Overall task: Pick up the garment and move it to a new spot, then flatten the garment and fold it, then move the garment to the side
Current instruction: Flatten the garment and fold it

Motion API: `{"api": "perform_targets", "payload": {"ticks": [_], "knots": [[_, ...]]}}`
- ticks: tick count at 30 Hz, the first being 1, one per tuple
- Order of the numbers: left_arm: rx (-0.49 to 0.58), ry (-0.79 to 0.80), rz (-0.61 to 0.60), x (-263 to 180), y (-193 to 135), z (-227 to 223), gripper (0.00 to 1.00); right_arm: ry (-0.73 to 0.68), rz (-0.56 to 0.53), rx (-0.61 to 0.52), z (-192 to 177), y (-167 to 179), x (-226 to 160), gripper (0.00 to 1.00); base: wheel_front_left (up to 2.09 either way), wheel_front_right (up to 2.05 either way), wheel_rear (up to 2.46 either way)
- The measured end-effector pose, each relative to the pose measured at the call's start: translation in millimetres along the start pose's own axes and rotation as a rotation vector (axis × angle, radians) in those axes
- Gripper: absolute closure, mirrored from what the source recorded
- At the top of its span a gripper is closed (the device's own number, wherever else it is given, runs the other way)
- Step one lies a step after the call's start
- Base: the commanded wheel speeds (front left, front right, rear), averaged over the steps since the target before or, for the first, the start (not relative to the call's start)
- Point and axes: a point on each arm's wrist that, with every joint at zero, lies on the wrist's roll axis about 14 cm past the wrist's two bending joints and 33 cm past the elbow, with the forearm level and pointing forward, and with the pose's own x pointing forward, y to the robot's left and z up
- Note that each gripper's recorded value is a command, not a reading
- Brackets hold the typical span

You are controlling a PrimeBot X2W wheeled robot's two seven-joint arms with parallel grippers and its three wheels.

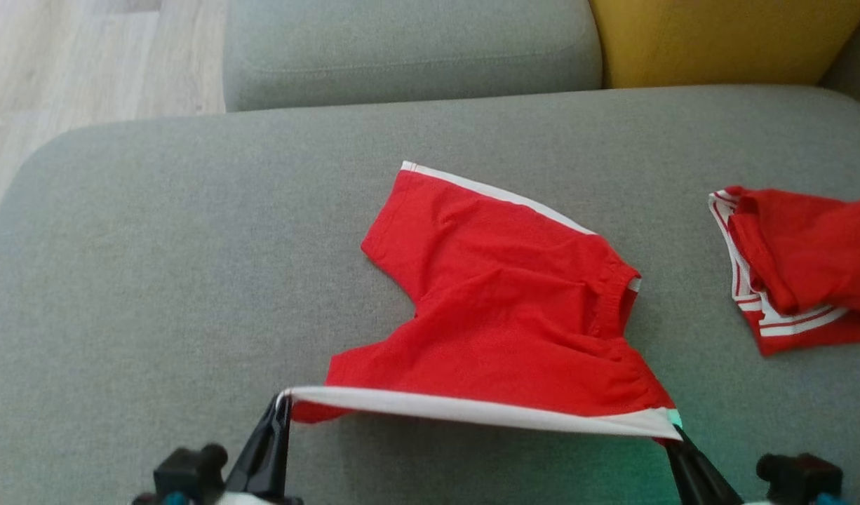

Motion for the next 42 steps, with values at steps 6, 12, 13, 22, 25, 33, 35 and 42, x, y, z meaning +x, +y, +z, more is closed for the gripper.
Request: {"api": "perform_targets", "payload": {"ticks": [6,12,13,22,25,33,35,42], "knots": [[0.011,-0.028,-0.068,39,-8,20,1.00,0.023,-0.003,-0.009,11,-4,24,1.00,0.00,0.00,0.00],[0.056,-0.086,-0.154,106,-20,56,1.00,-0.008,0.033,-0.046,51,2,76,1.00,0.00,0.00,0.00],[0.061,-0.087,-0.165,117,-22,59,1.00,0.005,0.036,-0.058,53,3,84,1.00,0.00,0.00,0.00],[0.103,-0.012,-0.228,216,-31,56,1.00,0.040,0.031,-0.052,76,-9,148,1.00,0.00,0.00,0.00],[0.109,0.064,-0.255,249,-40,36,1.00,0.081,0.026,0.005,69,-18,168,1.00,0.00,0.00,0.00],[0.106,0.204,-0.291,274,-55,-13,1.00,0.136,0.010,0.076,52,-31,184,0.00,0.00,0.00,0.00],[0.092,0.192,-0.294,277,-59,-13,0.92,0.126,0.012,0.090,52,-31,186,0.00,0.00,0.00,0.00],[0.067,0.157,-0.290,279,-60,-6,0.00,0.036,0.045,0.084,65,-19,187,0.00,0.00,0.00,0.00]]}}
